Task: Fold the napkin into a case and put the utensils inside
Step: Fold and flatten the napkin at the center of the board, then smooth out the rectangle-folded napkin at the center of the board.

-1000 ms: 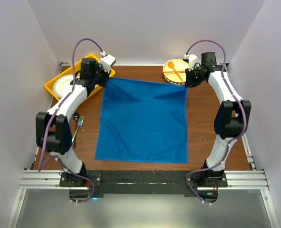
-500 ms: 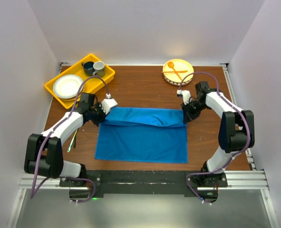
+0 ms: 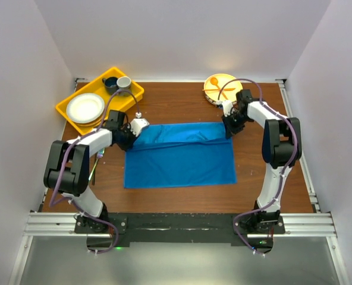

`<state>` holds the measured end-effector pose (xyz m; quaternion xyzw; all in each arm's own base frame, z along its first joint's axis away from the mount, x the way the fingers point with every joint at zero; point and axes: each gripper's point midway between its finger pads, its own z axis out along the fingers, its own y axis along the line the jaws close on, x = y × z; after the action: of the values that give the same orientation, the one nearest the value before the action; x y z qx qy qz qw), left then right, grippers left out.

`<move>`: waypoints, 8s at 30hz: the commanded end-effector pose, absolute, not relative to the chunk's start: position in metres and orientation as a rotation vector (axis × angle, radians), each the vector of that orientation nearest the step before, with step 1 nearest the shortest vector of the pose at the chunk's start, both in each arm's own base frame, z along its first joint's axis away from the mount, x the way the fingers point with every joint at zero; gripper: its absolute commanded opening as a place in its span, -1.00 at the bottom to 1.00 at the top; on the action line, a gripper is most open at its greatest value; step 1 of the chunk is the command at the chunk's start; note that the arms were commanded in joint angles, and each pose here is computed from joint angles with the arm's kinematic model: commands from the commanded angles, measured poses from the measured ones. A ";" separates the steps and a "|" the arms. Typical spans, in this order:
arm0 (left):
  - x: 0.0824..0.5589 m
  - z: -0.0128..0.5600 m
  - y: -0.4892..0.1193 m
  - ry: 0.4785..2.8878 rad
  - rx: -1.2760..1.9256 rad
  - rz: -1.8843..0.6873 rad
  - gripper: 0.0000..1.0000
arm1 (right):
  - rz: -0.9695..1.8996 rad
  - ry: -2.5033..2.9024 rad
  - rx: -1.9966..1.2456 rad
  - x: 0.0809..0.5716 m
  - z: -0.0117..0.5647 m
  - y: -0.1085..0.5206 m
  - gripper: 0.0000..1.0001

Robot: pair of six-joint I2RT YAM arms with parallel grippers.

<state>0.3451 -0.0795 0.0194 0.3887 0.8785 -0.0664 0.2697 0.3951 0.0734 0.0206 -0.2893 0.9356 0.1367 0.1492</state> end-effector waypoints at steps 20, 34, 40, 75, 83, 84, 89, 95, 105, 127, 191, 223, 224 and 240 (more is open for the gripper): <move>0.273 0.076 -0.089 2.284 1.233 -0.391 -1.00 | 0.349 2.664 -0.949 0.301 0.065 0.059 -1.00; 0.274 0.035 -0.084 2.372 1.178 -0.376 -1.00 | 0.338 2.725 -1.003 0.291 0.031 0.060 -1.00; 0.269 0.060 -0.087 2.322 1.204 -0.391 -1.00 | 0.378 2.685 -1.008 0.285 0.064 0.065 -1.00; 0.208 0.040 -0.085 2.311 1.409 -0.435 -0.63 | 0.322 2.712 -1.275 0.238 0.045 0.070 -0.58; 0.194 0.064 -0.084 2.171 1.540 -0.421 -0.26 | 0.468 2.666 -1.372 0.221 0.071 0.080 -0.04; 0.195 0.067 -0.086 2.154 1.538 -0.429 -0.21 | 0.482 2.661 -1.377 0.220 0.075 0.081 -0.04; 0.204 0.082 -0.096 2.130 1.489 -0.467 -0.08 | 0.512 2.658 -1.345 0.227 0.080 0.088 -0.06; 0.210 0.072 -0.096 2.187 1.444 -0.479 0.01 | 0.492 2.679 -1.334 0.229 0.069 0.086 -0.13; 0.211 0.043 -0.091 2.289 1.387 -0.455 -0.06 | 0.415 2.746 -1.337 0.227 0.040 0.074 -0.10; 0.280 0.218 -0.120 1.848 1.085 -0.330 0.98 | 0.426 2.209 -1.084 0.288 0.204 0.118 0.70; 0.364 0.015 -0.107 2.135 -0.411 -1.121 1.00 | 1.298 2.592 -0.121 0.370 -0.003 0.162 0.96; 0.376 0.042 -0.091 2.072 -0.380 -1.117 1.00 | 1.183 2.664 0.052 0.372 -0.022 0.081 0.85; 0.378 0.046 -0.092 2.071 -0.355 -1.116 1.00 | 1.171 2.662 0.046 0.372 -0.019 0.080 0.84; 0.313 0.089 -0.112 2.242 1.068 -0.372 0.82 | 0.886 2.485 -0.547 0.380 0.099 0.098 0.40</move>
<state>0.3712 -0.1423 0.1270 0.2672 0.8436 -0.2276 0.4063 0.3730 0.0944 0.0782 -0.0976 0.8894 0.4085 0.1804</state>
